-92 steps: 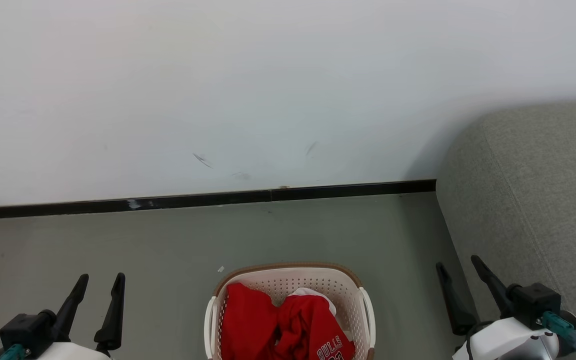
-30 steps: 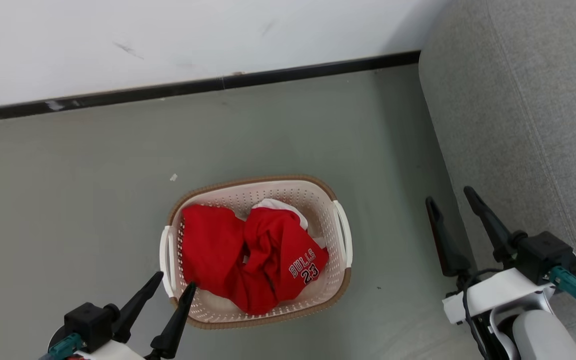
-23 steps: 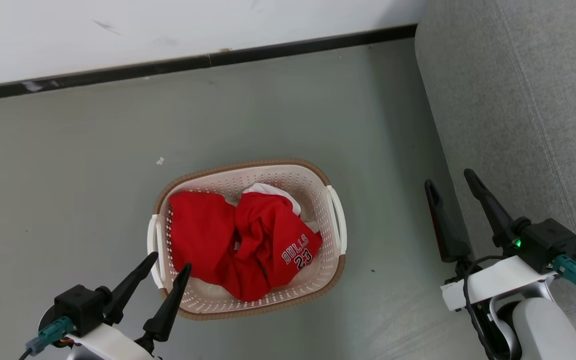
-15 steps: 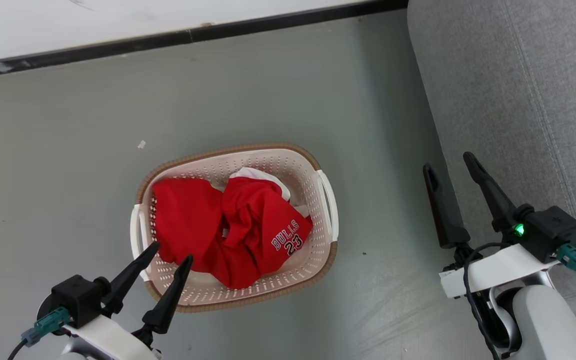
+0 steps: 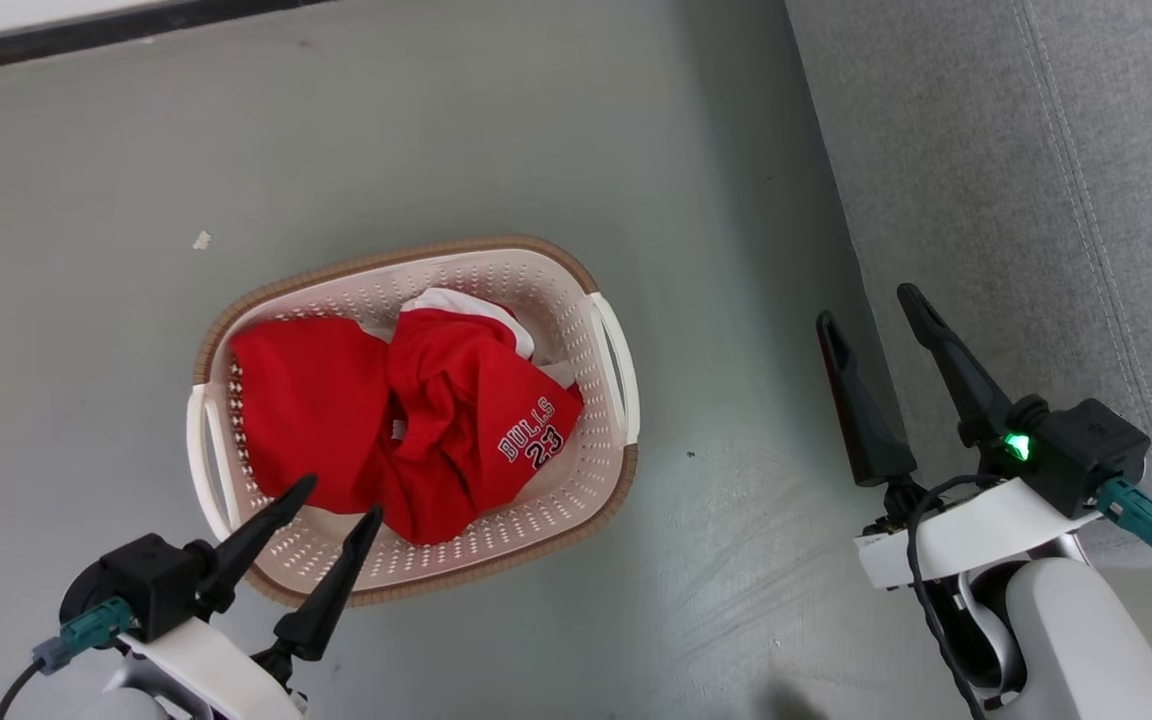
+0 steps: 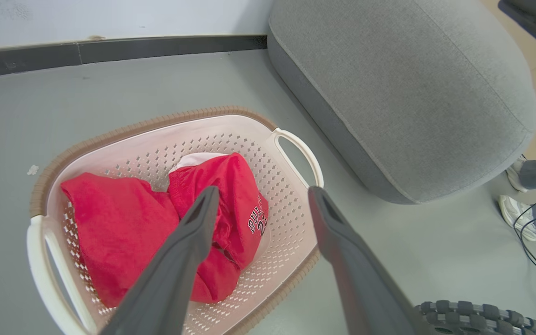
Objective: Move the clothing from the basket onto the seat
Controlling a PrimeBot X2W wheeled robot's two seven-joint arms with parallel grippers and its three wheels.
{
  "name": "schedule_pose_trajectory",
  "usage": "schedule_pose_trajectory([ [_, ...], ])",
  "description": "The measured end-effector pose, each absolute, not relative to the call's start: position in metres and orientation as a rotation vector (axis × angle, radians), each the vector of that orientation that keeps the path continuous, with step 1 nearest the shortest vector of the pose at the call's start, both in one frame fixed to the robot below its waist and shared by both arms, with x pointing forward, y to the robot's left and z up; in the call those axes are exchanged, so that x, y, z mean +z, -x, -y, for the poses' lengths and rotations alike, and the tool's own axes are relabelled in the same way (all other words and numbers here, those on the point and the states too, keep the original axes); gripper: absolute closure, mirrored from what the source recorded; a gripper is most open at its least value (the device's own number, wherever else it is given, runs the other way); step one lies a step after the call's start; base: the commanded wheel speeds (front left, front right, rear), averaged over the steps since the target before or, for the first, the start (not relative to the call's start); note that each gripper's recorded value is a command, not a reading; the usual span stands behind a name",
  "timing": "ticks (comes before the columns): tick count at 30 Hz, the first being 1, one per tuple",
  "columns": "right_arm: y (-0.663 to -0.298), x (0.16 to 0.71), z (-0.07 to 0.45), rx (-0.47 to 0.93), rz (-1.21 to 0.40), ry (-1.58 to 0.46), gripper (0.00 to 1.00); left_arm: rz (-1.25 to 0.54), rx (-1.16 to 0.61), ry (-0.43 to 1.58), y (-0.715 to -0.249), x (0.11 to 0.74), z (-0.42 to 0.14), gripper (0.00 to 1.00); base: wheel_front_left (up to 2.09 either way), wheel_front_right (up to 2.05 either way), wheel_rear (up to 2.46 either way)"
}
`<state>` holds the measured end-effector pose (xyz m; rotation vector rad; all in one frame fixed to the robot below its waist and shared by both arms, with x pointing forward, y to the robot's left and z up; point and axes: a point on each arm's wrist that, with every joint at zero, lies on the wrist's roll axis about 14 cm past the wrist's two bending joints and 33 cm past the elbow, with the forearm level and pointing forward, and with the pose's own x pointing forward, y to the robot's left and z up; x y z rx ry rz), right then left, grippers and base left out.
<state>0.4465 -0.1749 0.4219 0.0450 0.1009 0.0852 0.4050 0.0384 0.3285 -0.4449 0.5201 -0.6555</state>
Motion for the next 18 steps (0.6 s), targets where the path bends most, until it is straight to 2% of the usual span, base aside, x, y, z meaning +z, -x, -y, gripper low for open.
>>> schedule_pose_trajectory([
  [18, -0.457, 0.407, 0.180, 0.080, -0.123, -0.024, 0.00, -0.623, -0.690, 0.467, -0.421, 0.283, -0.022, 0.00, 0.00, 0.00, 0.00],
])
